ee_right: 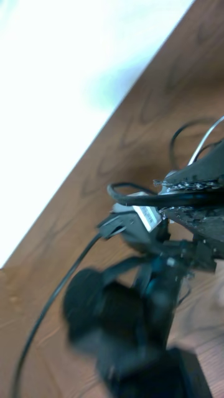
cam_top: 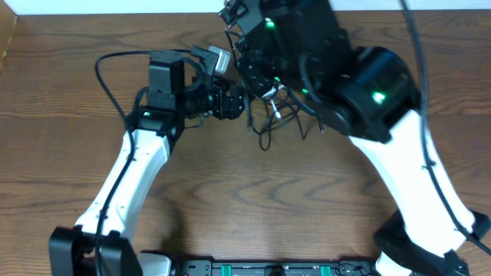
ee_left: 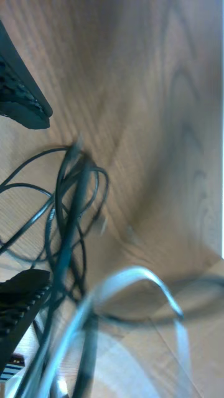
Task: Untangle cables
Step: 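Grasp a hanging black cable with the left gripper below the bundle, then pull the grippers apart, left toward left side, right toward right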
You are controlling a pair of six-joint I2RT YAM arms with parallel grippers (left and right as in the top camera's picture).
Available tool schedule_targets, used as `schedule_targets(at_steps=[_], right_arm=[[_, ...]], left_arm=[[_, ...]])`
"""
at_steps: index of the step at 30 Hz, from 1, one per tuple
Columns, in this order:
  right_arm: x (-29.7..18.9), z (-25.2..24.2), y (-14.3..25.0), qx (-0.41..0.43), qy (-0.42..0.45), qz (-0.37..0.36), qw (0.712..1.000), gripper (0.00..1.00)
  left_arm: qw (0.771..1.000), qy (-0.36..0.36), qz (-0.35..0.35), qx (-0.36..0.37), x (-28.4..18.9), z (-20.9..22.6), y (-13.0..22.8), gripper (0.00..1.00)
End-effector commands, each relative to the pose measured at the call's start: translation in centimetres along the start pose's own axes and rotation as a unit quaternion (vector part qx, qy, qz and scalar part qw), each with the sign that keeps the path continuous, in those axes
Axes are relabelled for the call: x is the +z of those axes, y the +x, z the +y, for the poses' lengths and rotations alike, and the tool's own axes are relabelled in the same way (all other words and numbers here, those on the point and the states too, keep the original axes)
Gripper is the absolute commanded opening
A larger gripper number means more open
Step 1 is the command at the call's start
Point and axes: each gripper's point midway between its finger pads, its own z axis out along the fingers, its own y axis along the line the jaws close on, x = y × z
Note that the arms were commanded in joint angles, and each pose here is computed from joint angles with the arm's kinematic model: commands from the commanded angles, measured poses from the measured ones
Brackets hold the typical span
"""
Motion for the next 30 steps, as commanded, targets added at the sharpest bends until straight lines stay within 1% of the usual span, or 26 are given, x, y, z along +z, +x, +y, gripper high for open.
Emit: schedule_targets(at_steps=[1, 2, 4, 6, 8, 10, 11, 15, 17, 19, 22, 25, 29, 30], right_arm=[[-5.2, -0.5, -2.4, -0.003, 0.007, -0.061, 0.998, 0.01], [-5.4, -0.5, -2.4, -0.003, 0.009, -0.061, 0.998, 0.01], [-5.5, -0.6, -2.2, -0.003, 0.011, -0.057, 0.998, 0.01], [-5.4, -0.7, -1.9, -0.003, 0.014, -0.051, 0.999, 0.01], [-5.3, -0.9, -1.7, -0.003, 0.020, -0.047, 0.999, 0.01], [-5.4, -1.0, -1.7, -0.003, 0.023, -0.047, 0.999, 0.01], [-5.4, -1.0, -1.7, -0.003, 0.023, -0.047, 0.999, 0.01], [-5.4, -1.1, -1.5, -0.003, 0.025, -0.042, 0.999, 0.01], [-5.4, -1.8, -1.0, -0.003, 0.045, -0.033, 0.998, 0.01], [-5.5, -2.9, -0.4, -0.004, 0.079, -0.019, 0.997, 0.01], [-6.0, -5.1, 0.8, -0.007, 0.142, 0.007, 0.990, 0.01], [-7.0, -7.7, 1.7, 0.004, 0.223, 0.023, 0.975, 0.01], [-9.5, -11.7, 2.5, 0.049, 0.351, 0.023, 0.935, 0.01], [-10.4, -12.9, 2.8, 0.063, 0.386, 0.022, 0.920, 0.01]], left_arm=[[1.000, 0.017, 0.006, 0.010, 0.8, -0.7, 0.0, 0.77], [1.000, 0.020, 0.008, 0.011, 0.9, -0.9, 0.1, 0.76], [0.999, 0.038, 0.009, 0.019, 1.2, -1.9, 0.1, 0.70], [0.997, 0.066, 0.003, 0.031, 1.4, -3.2, -0.2, 0.58], [0.996, 0.078, -0.006, 0.036, 1.5, -3.9, -0.7, 0.42], [0.996, 0.078, -0.015, 0.040, 1.5, -4.0, -1.3, 0.21], [0.997, 0.071, -0.020, 0.037, 1.6, -3.8, -1.5, 0.08], [0.999, -0.011, -0.036, 0.008, 1.6, -0.8, -2.2, 0.07], [0.996, -0.076, -0.047, 0.000, 1.1, 1.8, -2.5, 0.07], [0.986, -0.158, -0.053, -0.016, -0.1, 5.1, -2.4, 0.07], [0.958, -0.276, -0.057, -0.046, -3.2, 10.4, -1.9, 0.08], [0.929, -0.358, -0.056, -0.078, -6.7, 14.4, -1.0, 0.07], [0.888, -0.441, -0.052, -0.125, -11.9, 18.5, 0.7, 0.07], [0.873, -0.465, -0.050, -0.140, -13.7, 19.6, 1.4, 0.07]])
